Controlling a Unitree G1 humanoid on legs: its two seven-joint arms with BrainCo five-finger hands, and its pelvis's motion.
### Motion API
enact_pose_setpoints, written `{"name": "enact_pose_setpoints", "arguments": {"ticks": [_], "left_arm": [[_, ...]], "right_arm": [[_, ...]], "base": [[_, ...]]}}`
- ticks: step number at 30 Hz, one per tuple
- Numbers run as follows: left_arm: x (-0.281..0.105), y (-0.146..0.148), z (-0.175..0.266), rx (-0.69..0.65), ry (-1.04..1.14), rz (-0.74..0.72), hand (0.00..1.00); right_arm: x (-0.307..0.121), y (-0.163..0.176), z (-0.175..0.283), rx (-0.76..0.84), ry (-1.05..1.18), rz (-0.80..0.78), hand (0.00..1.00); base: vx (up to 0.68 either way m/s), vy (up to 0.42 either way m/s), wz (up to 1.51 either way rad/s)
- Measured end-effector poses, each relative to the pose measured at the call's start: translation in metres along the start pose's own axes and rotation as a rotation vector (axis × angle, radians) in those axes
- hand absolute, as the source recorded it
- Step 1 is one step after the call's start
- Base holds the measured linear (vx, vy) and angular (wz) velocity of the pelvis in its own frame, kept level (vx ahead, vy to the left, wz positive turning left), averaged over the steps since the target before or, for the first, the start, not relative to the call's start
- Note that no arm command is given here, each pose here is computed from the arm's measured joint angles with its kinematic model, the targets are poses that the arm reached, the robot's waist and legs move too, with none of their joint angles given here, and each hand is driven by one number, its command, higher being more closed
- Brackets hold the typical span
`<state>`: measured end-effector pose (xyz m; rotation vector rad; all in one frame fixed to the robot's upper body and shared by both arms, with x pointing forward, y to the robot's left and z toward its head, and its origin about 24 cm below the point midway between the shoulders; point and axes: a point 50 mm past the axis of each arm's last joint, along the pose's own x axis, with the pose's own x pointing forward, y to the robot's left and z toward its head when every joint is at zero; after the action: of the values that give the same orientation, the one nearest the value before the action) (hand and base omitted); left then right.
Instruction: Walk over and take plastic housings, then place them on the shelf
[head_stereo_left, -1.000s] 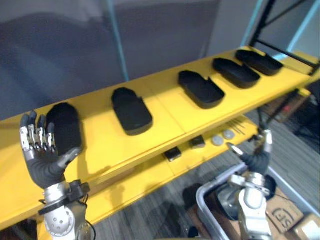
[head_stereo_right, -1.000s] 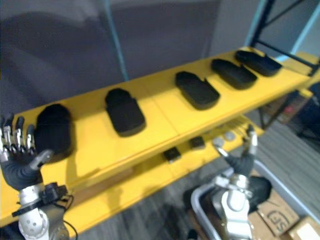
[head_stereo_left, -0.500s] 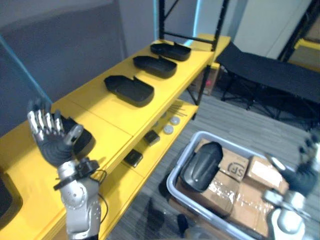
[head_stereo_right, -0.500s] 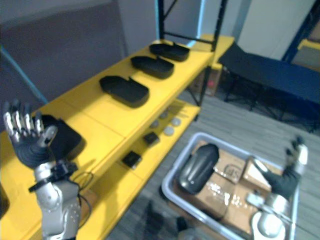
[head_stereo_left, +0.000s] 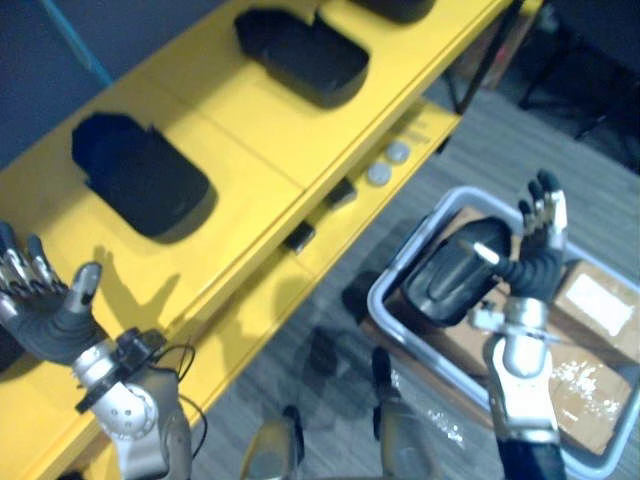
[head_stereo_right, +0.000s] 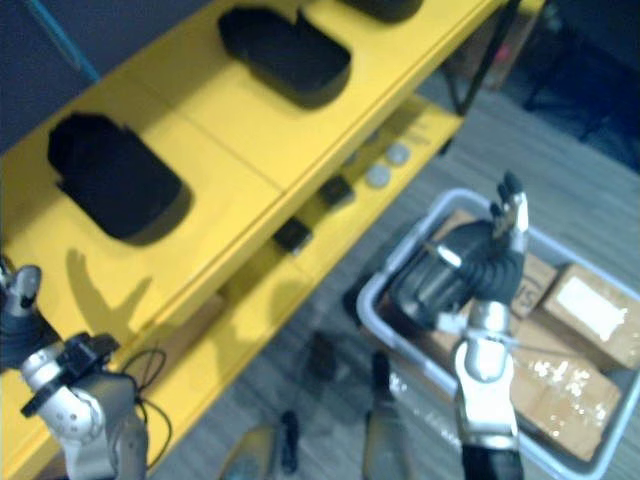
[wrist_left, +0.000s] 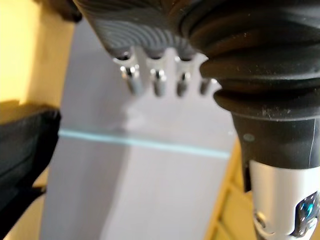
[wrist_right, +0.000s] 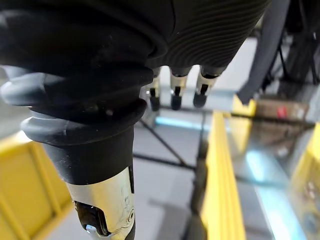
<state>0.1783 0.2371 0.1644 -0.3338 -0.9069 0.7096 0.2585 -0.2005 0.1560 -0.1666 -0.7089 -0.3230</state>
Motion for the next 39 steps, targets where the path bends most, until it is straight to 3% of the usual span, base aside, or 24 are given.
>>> {"name": "enact_pose_setpoints", "arguments": {"ticks": [5, 10, 14, 18, 34, 37, 39], "left_arm": [[-0.009, -0.016, 0.001, 0.025, -0.037, -0.076, 0.00], [-0.015, -0.039, 0.009, -0.067, -0.043, -0.259, 0.00], [-0.015, -0.040, 0.008, -0.037, -0.032, -0.335, 0.00], [-0.007, -0.040, 0.007, -0.019, -0.048, -0.340, 0.00], [-0.017, -0.016, -0.014, 0.063, 0.126, -0.182, 0.00], [-0.028, 0.002, -0.020, 0.139, 0.209, -0.123, 0.00], [-0.038, 0.013, -0.036, 0.209, 0.333, -0.166, 0.00]], "right_arm": [[-0.003, 0.007, 0.004, -0.026, -0.017, -0.029, 0.00], [-0.031, -0.017, -0.005, -0.076, 0.092, -0.121, 0.00], [-0.054, -0.027, -0.014, -0.076, 0.190, -0.155, 0.00], [-0.079, -0.033, -0.021, -0.101, 0.288, -0.110, 0.00], [-0.085, -0.011, -0.034, -0.067, 0.365, 0.006, 0.00], [-0.085, -0.013, -0.037, -0.047, 0.395, 0.031, 0.00], [-0.088, -0.023, -0.044, -0.032, 0.460, 0.008, 0.00]], "base": [[0.01, -0.095, 0.41], [0.03, 0.039, -0.25], [-0.13, 0.188, -1.45], [-0.23, 0.152, -1.05], [-0.09, -0.109, -0.77], [-0.09, -0.057, -0.68], [-0.06, -0.008, -0.36]]}}
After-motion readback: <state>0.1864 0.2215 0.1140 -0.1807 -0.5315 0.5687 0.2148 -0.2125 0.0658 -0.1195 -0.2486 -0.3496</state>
